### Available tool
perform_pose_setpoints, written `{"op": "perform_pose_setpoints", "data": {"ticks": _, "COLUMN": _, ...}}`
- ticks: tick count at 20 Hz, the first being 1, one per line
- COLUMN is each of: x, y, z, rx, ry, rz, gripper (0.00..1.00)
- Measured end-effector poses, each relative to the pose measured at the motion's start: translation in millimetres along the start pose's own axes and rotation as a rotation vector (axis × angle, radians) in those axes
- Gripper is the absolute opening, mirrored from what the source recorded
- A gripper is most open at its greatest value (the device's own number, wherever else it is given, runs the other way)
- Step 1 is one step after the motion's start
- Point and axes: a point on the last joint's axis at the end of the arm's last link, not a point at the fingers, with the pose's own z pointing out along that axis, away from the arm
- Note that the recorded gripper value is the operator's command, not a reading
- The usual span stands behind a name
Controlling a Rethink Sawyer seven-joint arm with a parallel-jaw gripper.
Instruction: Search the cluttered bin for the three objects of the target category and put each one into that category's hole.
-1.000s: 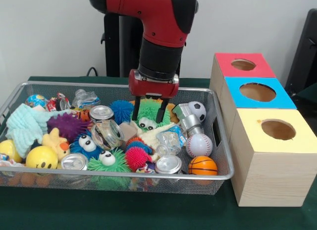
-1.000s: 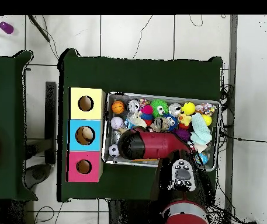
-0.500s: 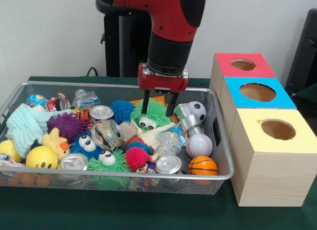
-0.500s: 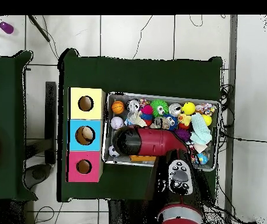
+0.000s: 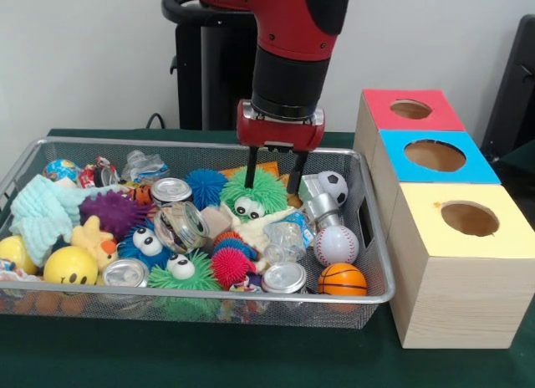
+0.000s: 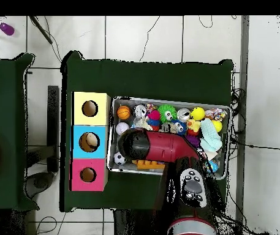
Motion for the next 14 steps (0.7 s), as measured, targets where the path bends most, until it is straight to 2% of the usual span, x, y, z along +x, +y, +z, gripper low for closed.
{"op": "perform_pose_setpoints", "data": {"ticks": 6, "x": -4.2, "y": -7.9, "z": 3.8, "rx": -0.014, "ry": -0.036, "rz": 0.022, "gripper": 1.00}}
{"op": "perform_pose_setpoints", "data": {"ticks": 14, "x": -12.4, "y": -14.3, "z": 6.2, "rx": -0.005, "ry": -0.108, "rz": 0.033, "gripper": 1.00}}
